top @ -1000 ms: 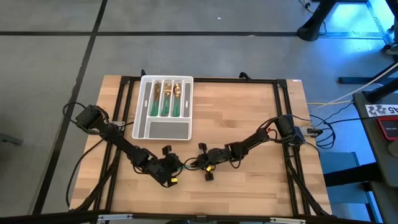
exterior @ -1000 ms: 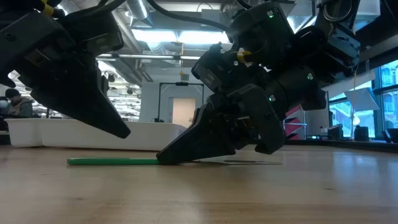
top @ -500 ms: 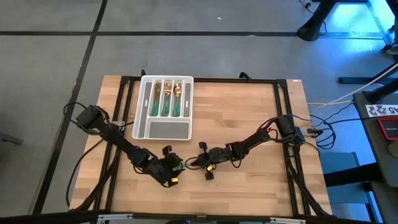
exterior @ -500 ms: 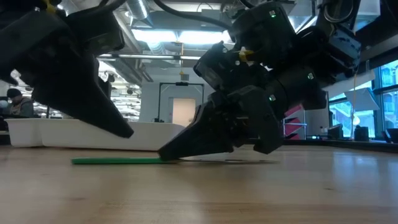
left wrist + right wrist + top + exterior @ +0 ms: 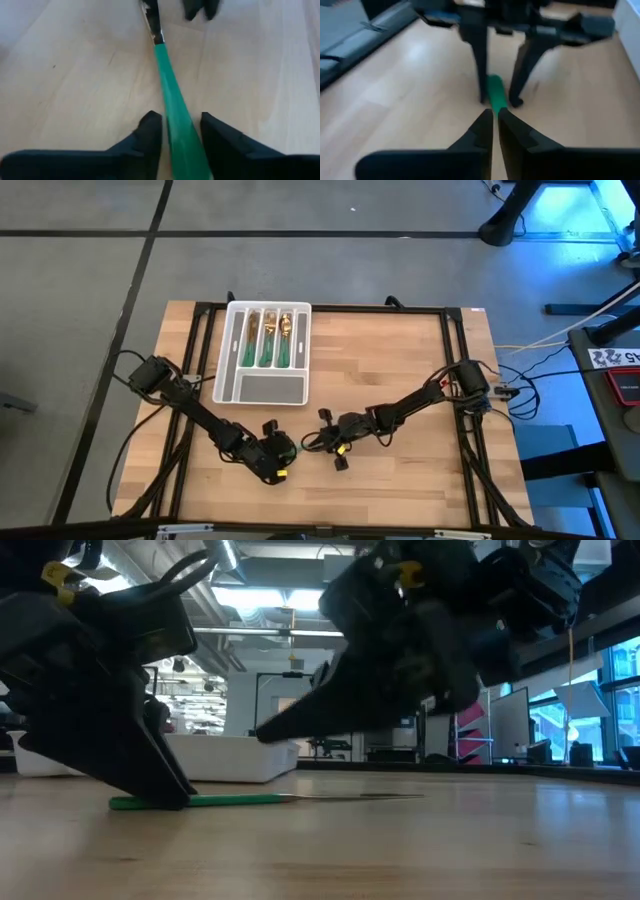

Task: Sort silverware
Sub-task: Put the green knife into the white cutlery tray

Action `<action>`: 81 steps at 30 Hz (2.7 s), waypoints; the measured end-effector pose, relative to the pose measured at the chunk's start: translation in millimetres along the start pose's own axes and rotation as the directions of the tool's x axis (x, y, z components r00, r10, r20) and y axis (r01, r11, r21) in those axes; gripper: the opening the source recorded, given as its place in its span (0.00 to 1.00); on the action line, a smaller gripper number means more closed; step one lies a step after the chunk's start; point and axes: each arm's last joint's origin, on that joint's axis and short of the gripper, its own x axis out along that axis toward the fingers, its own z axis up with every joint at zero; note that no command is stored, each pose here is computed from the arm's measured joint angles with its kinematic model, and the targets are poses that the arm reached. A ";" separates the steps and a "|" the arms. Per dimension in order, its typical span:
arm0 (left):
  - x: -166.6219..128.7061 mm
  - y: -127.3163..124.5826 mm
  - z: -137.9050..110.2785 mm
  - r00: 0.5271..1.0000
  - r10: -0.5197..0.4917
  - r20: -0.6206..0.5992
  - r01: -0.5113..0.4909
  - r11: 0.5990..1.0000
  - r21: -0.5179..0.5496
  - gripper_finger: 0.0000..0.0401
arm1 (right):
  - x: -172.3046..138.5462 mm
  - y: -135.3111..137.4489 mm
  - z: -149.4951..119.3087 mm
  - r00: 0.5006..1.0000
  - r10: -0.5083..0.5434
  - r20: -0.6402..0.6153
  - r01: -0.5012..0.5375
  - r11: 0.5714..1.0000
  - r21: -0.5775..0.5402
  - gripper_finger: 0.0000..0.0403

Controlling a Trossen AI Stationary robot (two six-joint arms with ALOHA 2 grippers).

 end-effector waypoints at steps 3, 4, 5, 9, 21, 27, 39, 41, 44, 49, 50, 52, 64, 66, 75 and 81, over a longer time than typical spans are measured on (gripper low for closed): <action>0.0 -0.3 -0.8 1.000 -0.008 -0.010 0.008 1.000 -0.005 0.20 | -1.4 1.0 3.7 0.999 0.034 0.013 -0.033 0.999 -0.007 0.11; -0.1 -0.6 -1.0 1.000 -0.010 -0.011 0.010 1.000 -0.003 0.17 | -1.4 1.5 3.8 0.999 0.053 0.013 -0.052 0.999 -0.012 0.13; -0.3 -0.8 -1.2 1.000 -0.011 -0.011 0.011 1.000 -0.002 0.14 | -1.5 2.1 3.8 0.997 0.071 0.014 -0.071 0.997 -0.016 0.14; -1.3 -2.5 -1.8 1.000 -0.027 -0.015 0.027 1.000 0.003 0.02 | -1.5 2.8 4.2 0.995 0.094 0.019 -0.094 0.995 -0.018 0.18; -2.0 -3.7 -3.8 1.000 -0.026 -0.012 0.026 1.000 0.007 0.00 | -7.9 -12.0 -14.0 0.997 0.065 -0.034 -0.064 0.998 0.025 0.22; -1.9 -3.5 -3.8 1.000 -0.025 -0.012 0.025 1.000 0.003 0.00 | -3.2 -9.4 -24.6 0.994 0.091 -0.068 -0.091 0.996 0.001 0.36; -2.1 -4.8 0.2 0.997 -0.003 0.071 0.004 1.000 -0.021 0.00 | 9.3 2.0 -51.5 0.989 0.002 -0.150 0.000 1.000 0.016 0.40; -3.1 -6.1 3.7 0.993 -0.005 0.116 0.005 1.000 0.005 0.00 | 12.1 1.8 -58.5 0.986 0.010 -0.165 -0.007 1.000 0.022 0.33; -9.7 -7.5 14.1 0.979 0.006 0.203 -0.007 1.000 0.003 0.00 | 16.0 1.8 -65.6 0.987 0.012 -0.163 -0.006 0.999 0.039 0.20; -25.7 -9.8 31.1 0.953 0.005 0.303 -0.006 1.000 0.002 0.00 | 17.8 1.9 -68.7 0.988 0.020 -0.156 -0.014 0.999 0.041 0.05; -29.1 -9.8 34.2 0.949 0.001 0.316 -0.004 1.000 0.009 0.00 | 17.9 1.8 -68.9 0.988 0.014 -0.156 -0.008 0.999 0.040 0.05; -34.2 -10.5 39.1 0.942 -0.006 0.335 0.000 1.000 0.018 0.00 | 18.0 1.7 -68.9 0.988 0.008 -0.155 -0.002 0.999 0.040 0.07; -30.0 -14.9 27.2 0.968 -0.084 0.235 0.044 0.985 0.168 0.20 | 17.7 1.2 -63.0 0.997 0.008 -0.077 -0.003 0.998 0.059 0.05; -25.1 -15.1 22.5 0.973 -0.075 0.219 0.038 0.985 0.168 0.28 | 16.2 1.1 -59.0 0.998 0.004 -0.070 0.000 0.998 0.059 0.05; -10.2 -13.0 9.7 0.984 -0.031 0.177 0.011 0.993 0.114 0.53 | 9.8 0.6 -41.4 1.000 -0.008 -0.020 0.009 0.998 0.054 0.05; 2.2 -11.1 -2.1 0.990 0.002 0.143 -0.017 0.994 0.108 0.56 | 6.7 -0.8 -34.5 0.999 -0.041 -0.003 0.041 0.998 0.053 0.05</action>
